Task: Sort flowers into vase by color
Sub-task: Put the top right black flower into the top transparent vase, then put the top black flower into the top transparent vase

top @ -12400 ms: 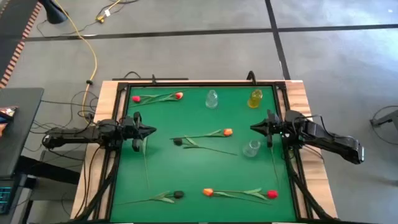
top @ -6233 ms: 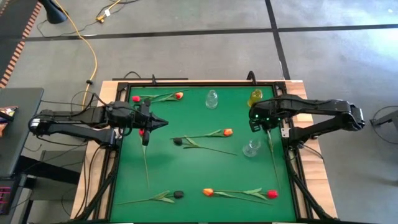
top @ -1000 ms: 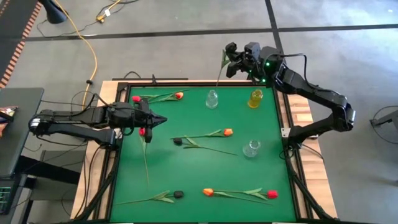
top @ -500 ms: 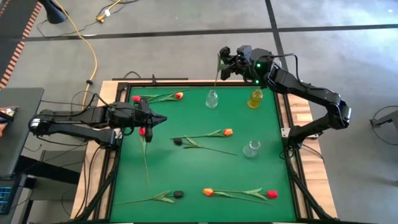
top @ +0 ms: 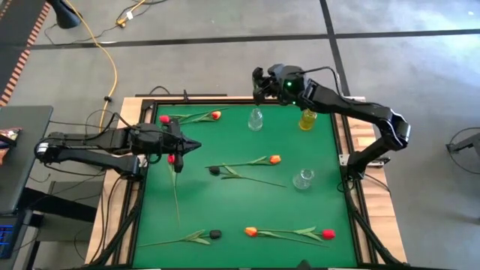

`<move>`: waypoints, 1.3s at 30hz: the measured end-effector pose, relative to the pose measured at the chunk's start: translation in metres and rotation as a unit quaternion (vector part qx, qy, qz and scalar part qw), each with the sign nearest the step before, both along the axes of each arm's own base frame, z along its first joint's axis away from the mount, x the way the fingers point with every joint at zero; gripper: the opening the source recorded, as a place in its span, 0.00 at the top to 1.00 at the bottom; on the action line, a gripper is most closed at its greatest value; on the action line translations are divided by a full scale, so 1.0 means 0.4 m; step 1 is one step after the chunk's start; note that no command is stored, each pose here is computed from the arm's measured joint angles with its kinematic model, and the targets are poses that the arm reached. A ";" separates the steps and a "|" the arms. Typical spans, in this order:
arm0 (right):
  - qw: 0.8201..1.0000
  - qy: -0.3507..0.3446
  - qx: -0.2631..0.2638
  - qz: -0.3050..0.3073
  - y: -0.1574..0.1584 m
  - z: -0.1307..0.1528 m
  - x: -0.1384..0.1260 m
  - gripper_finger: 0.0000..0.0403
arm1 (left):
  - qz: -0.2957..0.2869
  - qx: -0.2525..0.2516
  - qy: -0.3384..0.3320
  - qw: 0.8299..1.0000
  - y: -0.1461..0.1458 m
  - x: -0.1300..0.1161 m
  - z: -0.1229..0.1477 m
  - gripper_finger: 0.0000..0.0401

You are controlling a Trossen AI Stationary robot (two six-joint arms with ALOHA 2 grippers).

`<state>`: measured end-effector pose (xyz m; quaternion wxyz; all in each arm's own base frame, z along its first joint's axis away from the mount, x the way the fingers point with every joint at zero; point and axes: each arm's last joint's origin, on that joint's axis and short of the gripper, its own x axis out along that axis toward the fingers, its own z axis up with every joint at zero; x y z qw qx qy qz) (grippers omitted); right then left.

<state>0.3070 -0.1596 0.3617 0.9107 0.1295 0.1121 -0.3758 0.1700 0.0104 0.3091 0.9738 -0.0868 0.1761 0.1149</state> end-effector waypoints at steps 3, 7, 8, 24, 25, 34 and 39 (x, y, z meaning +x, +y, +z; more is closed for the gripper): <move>1.000 0.025 0.012 0.000 0.001 -0.013 -0.004 0.63 | 0.000 0.000 0.000 1.000 0.000 0.000 0.000 1.00; 0.998 0.052 0.030 0.016 0.001 -0.021 -0.018 0.50 | 0.000 0.000 0.000 1.000 0.000 0.000 0.000 1.00; 0.998 0.057 0.032 0.026 0.002 -0.021 -0.020 0.47 | 0.000 0.000 0.000 1.000 0.000 0.000 0.000 1.00; 0.987 0.142 0.033 0.069 0.028 0.083 -0.062 0.33 | -0.001 0.003 0.001 1.000 0.000 0.000 0.000 1.00; 0.986 0.145 0.034 0.070 0.031 0.094 -0.067 0.33 | -0.002 0.003 0.001 1.000 0.000 0.000 0.000 1.00; 0.979 0.153 0.069 0.117 0.094 0.181 -0.096 0.33 | -0.021 -0.034 0.012 0.999 -0.005 -0.002 -0.008 1.00; 0.965 0.141 0.096 0.197 0.159 0.185 -0.075 0.33 | -0.011 -0.101 0.048 0.994 -0.008 -0.011 -0.027 1.00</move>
